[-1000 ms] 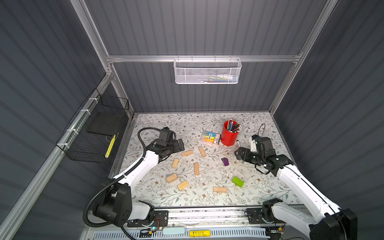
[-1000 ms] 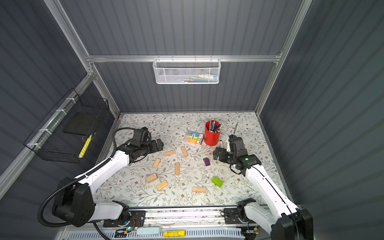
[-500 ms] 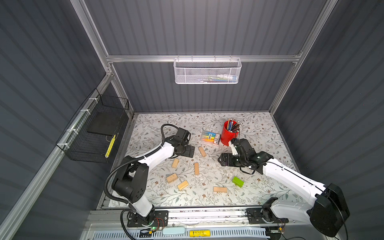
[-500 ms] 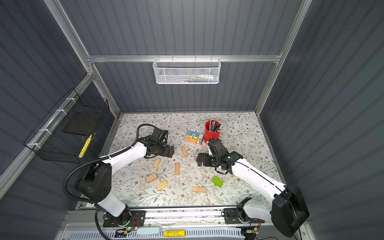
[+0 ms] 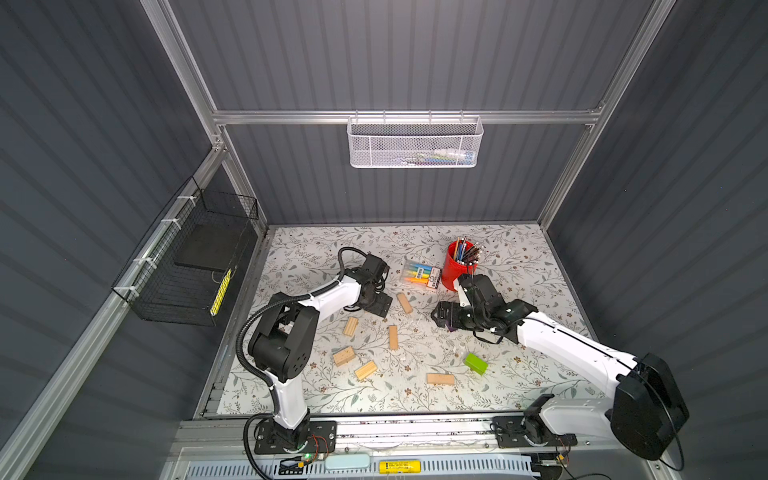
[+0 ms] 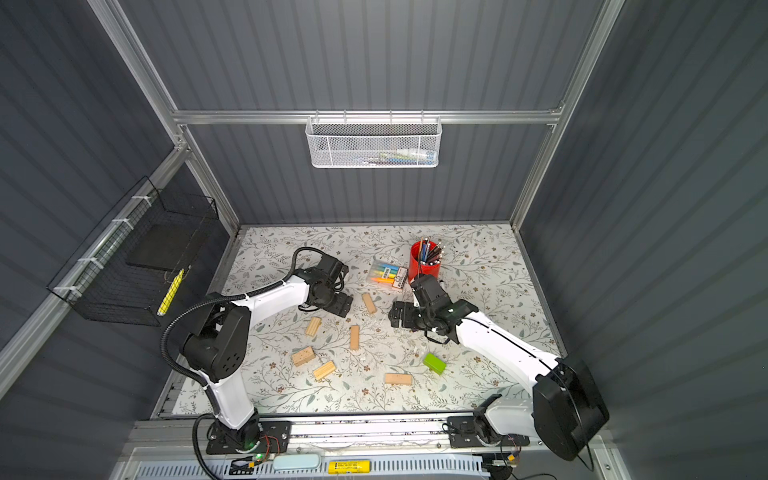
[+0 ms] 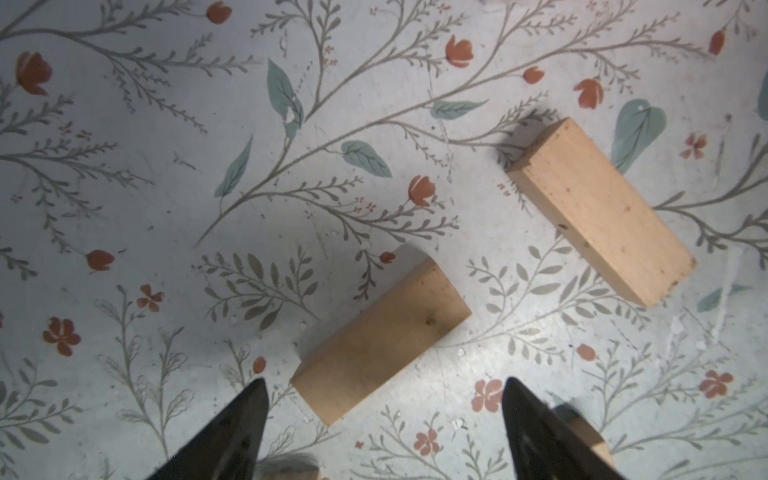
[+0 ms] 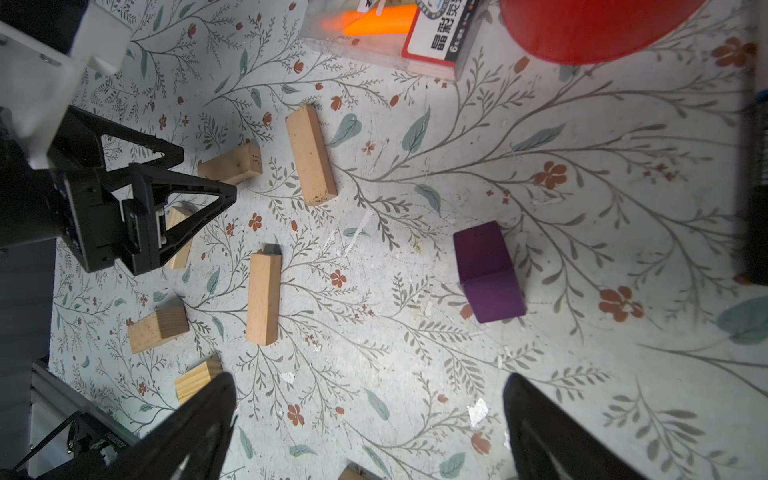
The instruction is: Build the wood block tower
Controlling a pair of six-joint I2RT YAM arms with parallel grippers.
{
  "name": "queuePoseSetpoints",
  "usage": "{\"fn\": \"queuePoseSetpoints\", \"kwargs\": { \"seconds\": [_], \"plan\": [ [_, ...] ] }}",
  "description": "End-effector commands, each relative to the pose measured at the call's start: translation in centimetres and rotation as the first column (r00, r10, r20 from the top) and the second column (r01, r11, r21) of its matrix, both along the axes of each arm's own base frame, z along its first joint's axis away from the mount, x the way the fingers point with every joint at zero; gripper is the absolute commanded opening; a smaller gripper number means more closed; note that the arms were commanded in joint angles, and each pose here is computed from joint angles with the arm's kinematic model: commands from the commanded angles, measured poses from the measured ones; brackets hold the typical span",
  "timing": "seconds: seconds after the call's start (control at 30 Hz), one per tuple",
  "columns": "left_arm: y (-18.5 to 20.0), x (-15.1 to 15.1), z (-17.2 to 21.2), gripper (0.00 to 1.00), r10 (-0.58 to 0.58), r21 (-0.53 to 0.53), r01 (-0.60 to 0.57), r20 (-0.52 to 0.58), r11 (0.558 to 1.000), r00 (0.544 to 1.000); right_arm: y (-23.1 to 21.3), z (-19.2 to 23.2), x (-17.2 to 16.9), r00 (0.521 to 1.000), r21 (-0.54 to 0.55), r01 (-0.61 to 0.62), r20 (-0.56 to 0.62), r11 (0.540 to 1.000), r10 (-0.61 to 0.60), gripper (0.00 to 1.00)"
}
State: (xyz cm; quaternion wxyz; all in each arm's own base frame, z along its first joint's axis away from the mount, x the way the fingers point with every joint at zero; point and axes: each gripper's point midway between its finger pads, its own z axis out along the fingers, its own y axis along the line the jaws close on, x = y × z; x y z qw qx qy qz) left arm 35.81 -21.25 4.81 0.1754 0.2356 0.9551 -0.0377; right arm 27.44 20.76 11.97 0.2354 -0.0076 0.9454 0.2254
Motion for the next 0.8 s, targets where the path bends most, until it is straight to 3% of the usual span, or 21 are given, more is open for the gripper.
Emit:
{"fn": "queuePoseSetpoints", "kwargs": {
  "seconds": [0.0,0.4,0.77],
  "plan": [
    [-0.4,0.4,-0.6,0.82,-0.025,0.024,0.025,-0.017,0.999,1.0,0.7,1.2,0.6,1.0,0.023,0.0,0.022,1.0,0.0,0.99],
    [-0.5,0.8,-2.0,0.55,-0.007,0.041,0.009,-0.043,0.999,0.999,0.6,0.9,0.5,1.0,0.015,0.003,0.015,1.0,-0.004,0.99],
    [-0.9,0.0,-2.8,0.38,0.163,-0.002,-0.165,-0.141,0.986,0.977,0.7,0.5,0.2,1.0,0.025,0.002,-0.003,1.0,-0.002,0.99]
  ]
}}
